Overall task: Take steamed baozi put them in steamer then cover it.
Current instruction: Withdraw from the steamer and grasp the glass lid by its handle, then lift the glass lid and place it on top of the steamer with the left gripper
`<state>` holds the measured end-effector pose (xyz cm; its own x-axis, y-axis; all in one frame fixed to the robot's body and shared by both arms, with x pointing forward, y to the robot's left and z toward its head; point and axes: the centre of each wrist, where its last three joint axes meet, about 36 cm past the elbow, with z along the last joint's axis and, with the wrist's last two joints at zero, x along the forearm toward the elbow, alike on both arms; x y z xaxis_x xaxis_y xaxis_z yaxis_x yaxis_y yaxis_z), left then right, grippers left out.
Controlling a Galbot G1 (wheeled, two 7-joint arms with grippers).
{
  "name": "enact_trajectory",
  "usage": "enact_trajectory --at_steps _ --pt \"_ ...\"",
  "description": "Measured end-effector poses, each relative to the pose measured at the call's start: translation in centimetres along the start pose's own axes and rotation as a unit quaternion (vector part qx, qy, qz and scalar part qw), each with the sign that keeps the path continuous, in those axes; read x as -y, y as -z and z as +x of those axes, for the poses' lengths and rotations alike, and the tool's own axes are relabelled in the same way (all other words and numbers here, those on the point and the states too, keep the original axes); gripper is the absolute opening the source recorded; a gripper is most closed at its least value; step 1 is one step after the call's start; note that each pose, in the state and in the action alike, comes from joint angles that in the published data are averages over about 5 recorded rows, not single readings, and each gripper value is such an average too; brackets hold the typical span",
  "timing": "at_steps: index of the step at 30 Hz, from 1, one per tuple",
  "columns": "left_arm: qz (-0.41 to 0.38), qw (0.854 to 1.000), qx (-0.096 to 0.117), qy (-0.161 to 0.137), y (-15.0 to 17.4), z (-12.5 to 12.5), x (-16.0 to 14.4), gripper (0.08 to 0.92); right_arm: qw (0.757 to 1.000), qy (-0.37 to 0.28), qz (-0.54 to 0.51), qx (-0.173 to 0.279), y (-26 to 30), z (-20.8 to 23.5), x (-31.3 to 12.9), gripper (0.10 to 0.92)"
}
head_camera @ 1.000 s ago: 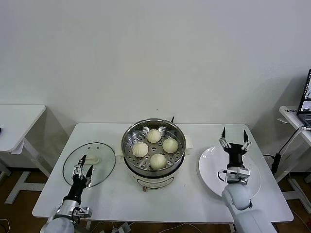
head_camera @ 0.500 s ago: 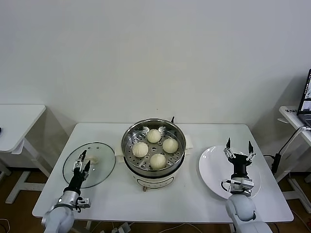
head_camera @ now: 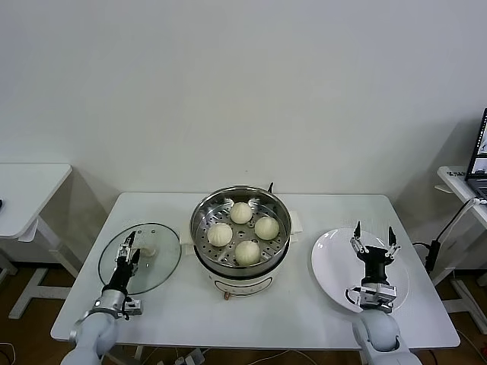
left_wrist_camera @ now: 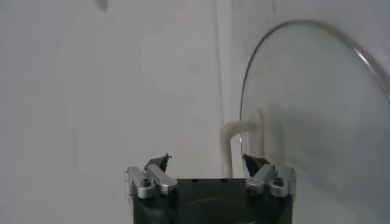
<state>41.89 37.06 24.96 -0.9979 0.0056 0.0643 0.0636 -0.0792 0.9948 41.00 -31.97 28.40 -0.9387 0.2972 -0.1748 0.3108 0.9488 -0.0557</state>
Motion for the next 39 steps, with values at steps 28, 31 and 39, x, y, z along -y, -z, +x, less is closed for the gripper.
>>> enact_trajectory --at_steps 28,31,39 --pt "0.015 1.000 -0.011 -0.018 -0.5 -2.1 0.9 0.299 1.000 -0.001 0.005 0.005 0.1 0.1 0.2 0.823" --pt "0.021 1.000 -0.013 -0.018 -0.6 -1.8 0.8 0.222 1.000 0.000 0.004 0.006 0.1 0.1 0.1 0.823" --pt "0.039 0.999 -0.017 0.004 -0.7 -1.4 -1.4 0.192 1.000 0.003 0.004 0.009 0.1 0.2 -0.2 0.823"
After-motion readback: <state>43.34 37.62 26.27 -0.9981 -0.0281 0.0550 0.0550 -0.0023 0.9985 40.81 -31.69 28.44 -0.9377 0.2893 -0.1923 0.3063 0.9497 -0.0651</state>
